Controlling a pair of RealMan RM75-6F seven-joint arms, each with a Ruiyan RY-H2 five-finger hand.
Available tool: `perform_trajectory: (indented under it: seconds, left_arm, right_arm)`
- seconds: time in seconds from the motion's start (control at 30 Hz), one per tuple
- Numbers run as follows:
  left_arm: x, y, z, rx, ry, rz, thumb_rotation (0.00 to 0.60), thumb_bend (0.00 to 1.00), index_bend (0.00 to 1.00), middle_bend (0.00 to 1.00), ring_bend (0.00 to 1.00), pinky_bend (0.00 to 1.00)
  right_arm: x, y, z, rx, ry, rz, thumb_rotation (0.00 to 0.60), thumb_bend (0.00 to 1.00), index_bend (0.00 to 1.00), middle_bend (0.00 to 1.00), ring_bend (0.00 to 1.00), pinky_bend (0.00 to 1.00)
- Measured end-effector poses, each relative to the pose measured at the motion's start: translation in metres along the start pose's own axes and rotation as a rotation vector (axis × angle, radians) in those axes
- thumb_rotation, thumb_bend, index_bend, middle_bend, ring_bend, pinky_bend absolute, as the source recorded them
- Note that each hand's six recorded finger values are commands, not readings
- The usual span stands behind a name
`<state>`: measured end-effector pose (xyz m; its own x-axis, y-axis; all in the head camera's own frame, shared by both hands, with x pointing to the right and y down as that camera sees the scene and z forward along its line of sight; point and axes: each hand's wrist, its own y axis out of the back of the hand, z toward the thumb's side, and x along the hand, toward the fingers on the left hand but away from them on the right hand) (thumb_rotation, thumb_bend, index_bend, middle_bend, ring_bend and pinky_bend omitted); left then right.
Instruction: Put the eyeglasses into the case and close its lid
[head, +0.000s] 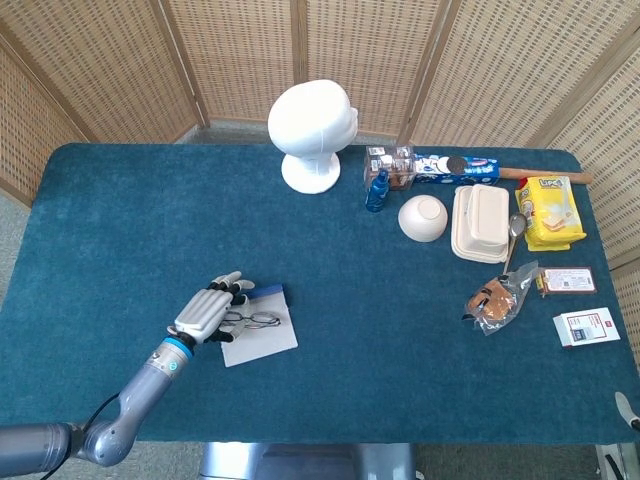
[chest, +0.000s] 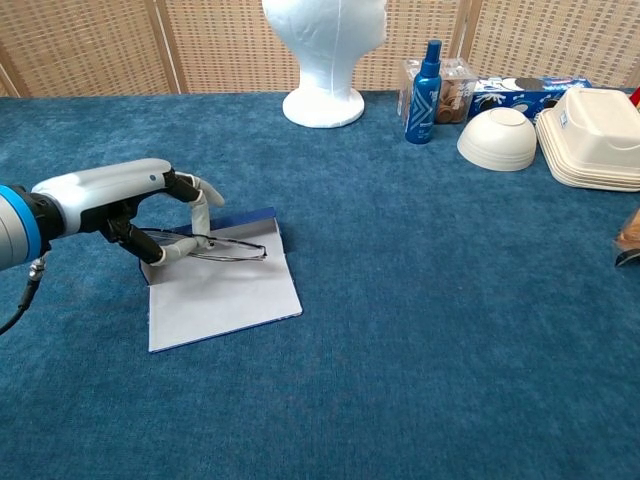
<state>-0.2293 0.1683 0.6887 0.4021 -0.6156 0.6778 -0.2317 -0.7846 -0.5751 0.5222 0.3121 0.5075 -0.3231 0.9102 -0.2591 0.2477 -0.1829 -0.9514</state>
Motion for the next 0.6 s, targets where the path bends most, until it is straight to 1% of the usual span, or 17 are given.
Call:
perform_trajectory:
  seconds: [0.17,0.6]
  left_arm:
    - [0.004,-0.004,-0.002,0.004,0.015,0.013,0.6,0.46,0.53,0.17,0.0,0.06]
    - [0.013,-0.016,0.0,0.023,0.021,0.031,0.6,0.45,0.51,0.16,0.0,0.05]
  right_arm:
    - [0.0,0.002,-0.002,0.001,-0.005,-0.004,0.556,0.24,0.05,0.17,0.0,0.17]
    - [0.001,0.003,-0.005,-0.001,-0.012,-0.006,0.551,0.24,0.05,0.17,0.0,0.17]
